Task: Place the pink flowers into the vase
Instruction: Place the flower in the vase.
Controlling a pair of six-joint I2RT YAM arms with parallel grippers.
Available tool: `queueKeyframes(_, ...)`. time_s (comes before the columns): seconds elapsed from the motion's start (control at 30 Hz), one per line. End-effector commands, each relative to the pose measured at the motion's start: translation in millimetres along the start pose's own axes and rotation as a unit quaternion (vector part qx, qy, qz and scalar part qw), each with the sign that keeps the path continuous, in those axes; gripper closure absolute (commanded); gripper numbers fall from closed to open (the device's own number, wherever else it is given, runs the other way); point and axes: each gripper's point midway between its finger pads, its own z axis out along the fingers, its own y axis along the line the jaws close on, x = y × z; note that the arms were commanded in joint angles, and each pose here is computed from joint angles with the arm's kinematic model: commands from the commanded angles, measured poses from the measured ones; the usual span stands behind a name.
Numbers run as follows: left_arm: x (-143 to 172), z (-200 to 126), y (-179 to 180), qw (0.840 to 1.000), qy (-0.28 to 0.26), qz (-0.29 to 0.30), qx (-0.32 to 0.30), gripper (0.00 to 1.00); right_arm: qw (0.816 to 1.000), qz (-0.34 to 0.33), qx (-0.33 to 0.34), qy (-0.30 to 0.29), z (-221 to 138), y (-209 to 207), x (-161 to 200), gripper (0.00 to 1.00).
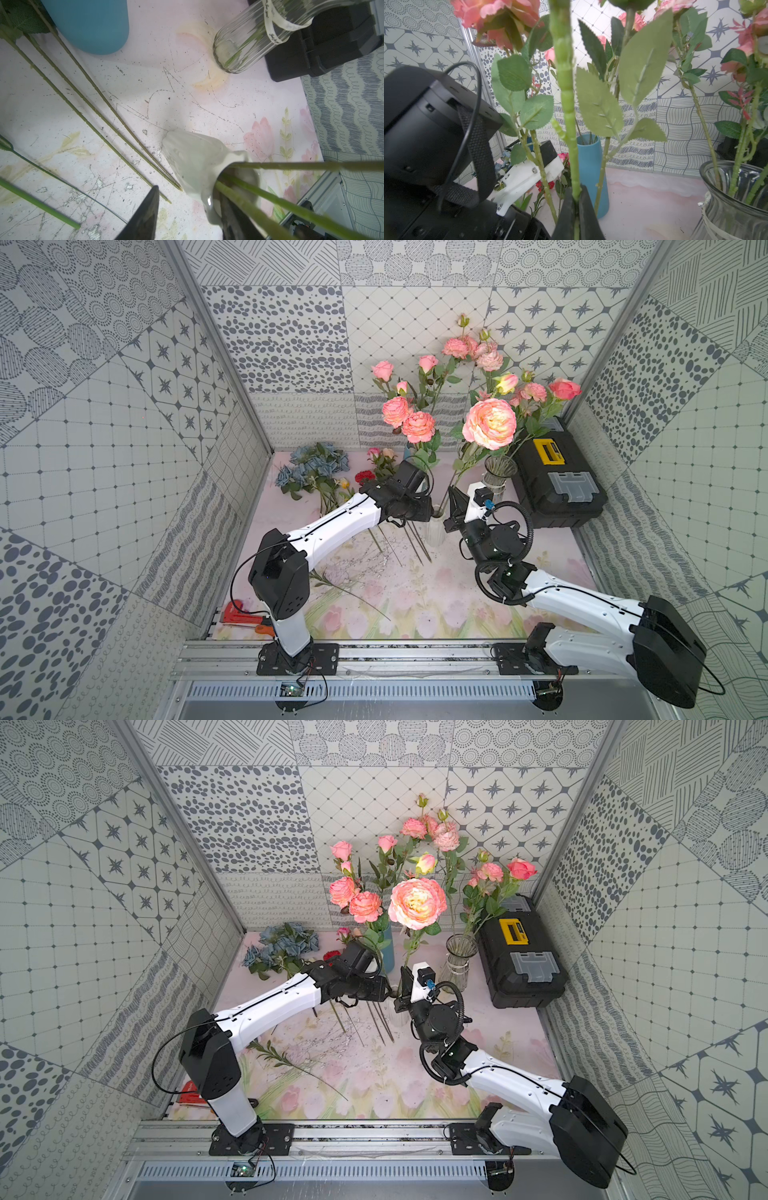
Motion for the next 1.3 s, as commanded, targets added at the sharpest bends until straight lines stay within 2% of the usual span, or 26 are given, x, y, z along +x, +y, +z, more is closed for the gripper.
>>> queueKeyframes(0.0, 3.5, 2.7, -0.3, 1.0, 0.012, 0.006, 0.0, 0.53, 0.998, 0.041, 0.007, -0.038, 1.6, -0.7, -10.6, 1.0)
queueKeyframes(0.33, 3.5, 3.8, -0.3, 1.0, 0.015, 0.006, 0.0, 0.53, 0.995, 0.08, 0.023, -0.048, 7.0, -4.8, 2.2, 1.0)
queueKeyframes(0.4, 3.3, 3.6, -0.6, 1.0, 0.015, 0.007, -0.001, 0.53, 0.996, 0.078, 0.026, -0.039, 4.9, -7.3, 13.8, 1.0)
queueKeyframes(0.77, 2.1, 3.1, -1.0, 1.0, 0.014, 0.007, -0.001, 0.53, 0.995, 0.079, 0.055, -0.033, -0.6, -20.4, 27.4, 1.0)
queueKeyframes(1.27, 2.5, 4.1, -1.0, 1.0, 0.016, 0.006, -0.003, 0.53, 0.994, 0.098, 0.054, -0.021, 5.5, -17.1, 47.6, 1.0)
